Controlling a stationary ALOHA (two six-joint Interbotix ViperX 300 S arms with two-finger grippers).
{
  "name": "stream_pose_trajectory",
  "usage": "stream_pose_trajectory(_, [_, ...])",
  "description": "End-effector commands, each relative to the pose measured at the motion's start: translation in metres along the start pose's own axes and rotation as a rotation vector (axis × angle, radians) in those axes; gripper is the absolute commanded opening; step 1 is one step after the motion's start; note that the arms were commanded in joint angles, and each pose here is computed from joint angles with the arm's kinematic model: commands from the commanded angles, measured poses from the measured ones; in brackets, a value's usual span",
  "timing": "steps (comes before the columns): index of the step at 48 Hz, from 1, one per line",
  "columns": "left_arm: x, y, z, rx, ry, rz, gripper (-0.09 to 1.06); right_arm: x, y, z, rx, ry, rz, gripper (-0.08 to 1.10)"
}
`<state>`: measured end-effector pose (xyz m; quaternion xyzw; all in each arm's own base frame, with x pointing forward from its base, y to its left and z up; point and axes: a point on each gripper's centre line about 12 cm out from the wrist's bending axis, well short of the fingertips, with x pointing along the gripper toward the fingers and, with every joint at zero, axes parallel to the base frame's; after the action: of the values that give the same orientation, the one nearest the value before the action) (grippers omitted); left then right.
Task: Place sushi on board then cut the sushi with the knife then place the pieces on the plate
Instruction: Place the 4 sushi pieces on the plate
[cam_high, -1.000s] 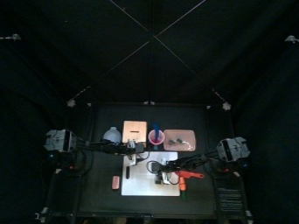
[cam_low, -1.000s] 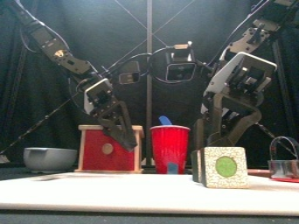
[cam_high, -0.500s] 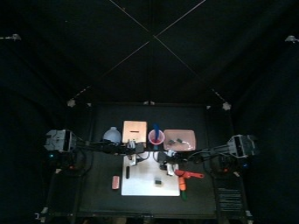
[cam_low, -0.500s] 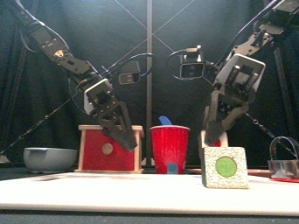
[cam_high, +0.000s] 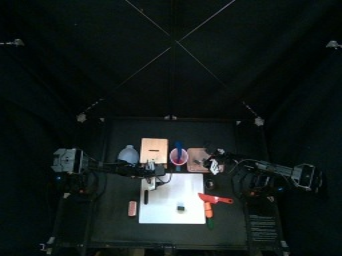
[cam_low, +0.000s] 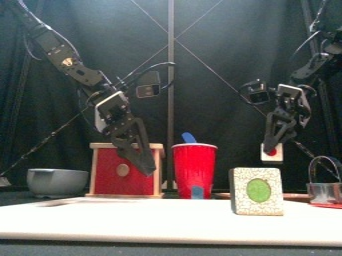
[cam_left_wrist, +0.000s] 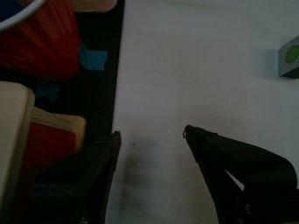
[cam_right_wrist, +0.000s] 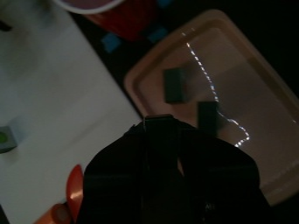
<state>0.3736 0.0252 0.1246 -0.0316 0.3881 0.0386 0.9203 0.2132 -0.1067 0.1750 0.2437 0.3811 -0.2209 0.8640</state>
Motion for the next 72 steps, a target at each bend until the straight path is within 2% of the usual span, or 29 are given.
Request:
stream_pose_trajectory(1, [-0.002, 0.001, 0.012, -0.002, -0.032, 0.001, 0.94, -0.006, -0.016, 0.000, 0.048, 0.003, -0.039, 0.56])
stream_pose_trajectory(15, [-0.001, 0.001, 0.012, -0.002, -0.032, 0.001, 0.94, 0.001, -0.040, -0.020, 0.122, 0.075, -0.098, 0.59])
stream_pose_trajectory(31, [-0.002, 0.001, 0.013, -0.002, -0.034, 0.001, 0.94, 0.011, -0.049, -0.023, 0.129, 0.100, -0.130, 0.80])
stream_pose_trajectory(43, [-0.001, 0.001, 0.012, -0.002, -0.032, 0.001, 0.94, 0.011, -0.044, -0.017, 0.105, 0.091, -0.120, 0.82])
stream_pose_trajectory(49, [-0.001, 0.000, 0.013, -0.003, -0.034, 0.000, 0.94, 0.009, -0.019, -0.011, 0.061, 0.080, -0.047, 0.82])
stream_pose_trajectory(66, [-0.002, 0.000, 0.013, -0.012, -0.035, 0.000, 0.94, -0.001, 0.122, -0.003, -0.315, 0.032, 0.293, 0.82])
stream_pose_trajectory(72, [-0.002, 0.000, 0.013, -0.016, -0.034, -0.001, 0.94, 0.007, 0.153, -0.008, -0.340, 0.038, 0.354, 0.83])
